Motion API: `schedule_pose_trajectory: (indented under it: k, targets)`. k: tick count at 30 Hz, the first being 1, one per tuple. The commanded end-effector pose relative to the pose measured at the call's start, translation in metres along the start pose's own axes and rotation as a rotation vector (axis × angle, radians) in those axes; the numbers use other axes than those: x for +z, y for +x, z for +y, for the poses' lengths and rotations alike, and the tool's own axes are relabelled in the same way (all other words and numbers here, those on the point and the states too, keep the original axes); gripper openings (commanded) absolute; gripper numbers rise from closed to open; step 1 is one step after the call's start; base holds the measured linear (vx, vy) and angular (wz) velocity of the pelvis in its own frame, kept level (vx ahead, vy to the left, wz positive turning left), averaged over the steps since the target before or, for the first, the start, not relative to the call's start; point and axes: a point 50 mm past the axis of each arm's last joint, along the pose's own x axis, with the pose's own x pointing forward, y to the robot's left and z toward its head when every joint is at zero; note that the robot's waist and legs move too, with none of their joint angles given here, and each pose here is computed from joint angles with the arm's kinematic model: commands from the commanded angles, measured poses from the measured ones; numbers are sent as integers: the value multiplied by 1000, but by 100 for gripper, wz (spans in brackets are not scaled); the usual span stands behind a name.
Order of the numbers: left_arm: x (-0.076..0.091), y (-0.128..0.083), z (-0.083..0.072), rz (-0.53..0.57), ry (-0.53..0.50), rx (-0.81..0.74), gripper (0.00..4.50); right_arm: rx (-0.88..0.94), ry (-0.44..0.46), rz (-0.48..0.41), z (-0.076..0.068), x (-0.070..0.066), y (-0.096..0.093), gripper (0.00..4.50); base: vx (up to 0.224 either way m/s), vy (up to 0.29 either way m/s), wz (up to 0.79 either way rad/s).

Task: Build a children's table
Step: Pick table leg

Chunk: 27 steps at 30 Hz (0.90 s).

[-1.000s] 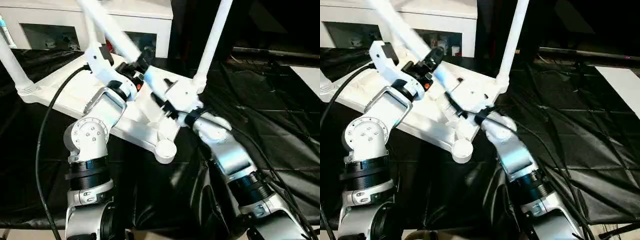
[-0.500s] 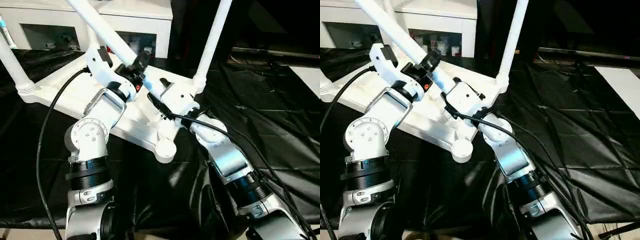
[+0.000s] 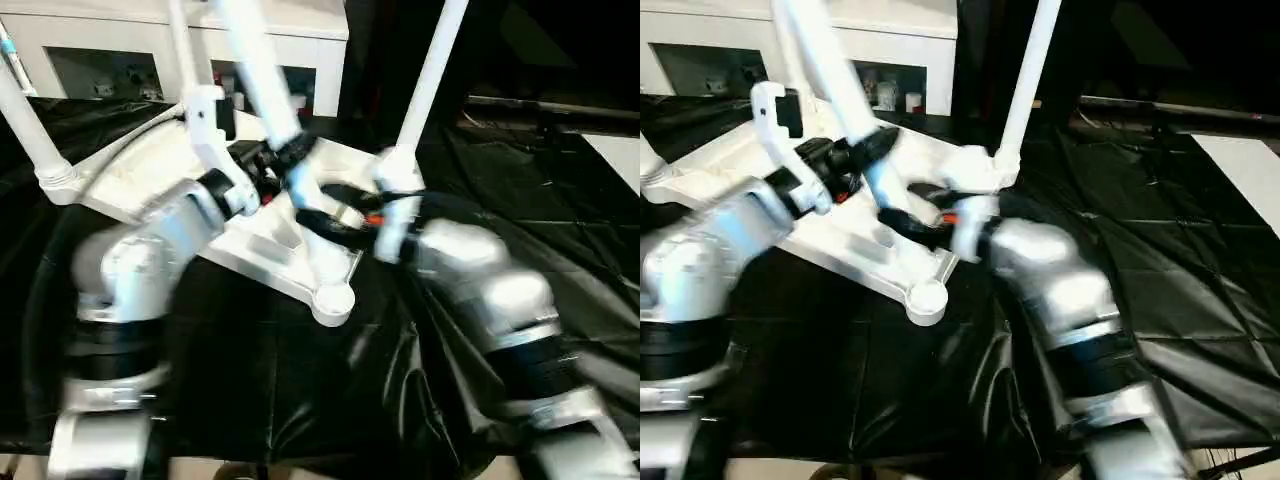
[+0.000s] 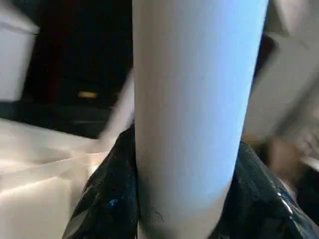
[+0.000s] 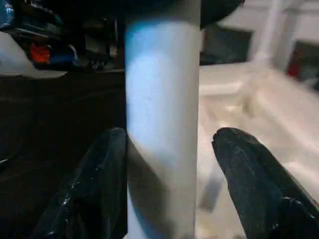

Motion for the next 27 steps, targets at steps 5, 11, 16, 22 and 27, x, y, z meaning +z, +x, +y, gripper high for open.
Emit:
schedule_pose_trajectory:
  k: [5,11,16,22,27]
  targets:
    - [21,-1,-22,-6,34,-280,182,88,106,109,-1,3,-11,299,0,0,0]
    - [22,-2,-28,3,44,-359,182,103,140,163,1,-1,-12,299,0,0,0]
    - [20,-2,-25,8,45,-367,182,100,168,196,2,-4,-14,248,0,0,0]
    - [20,-4,-24,12,46,-373,182,94,175,209,3,-5,-15,215,0,0,0]
    - [19,-5,-23,20,57,-378,182,98,179,209,5,-5,-14,209,0,0,0]
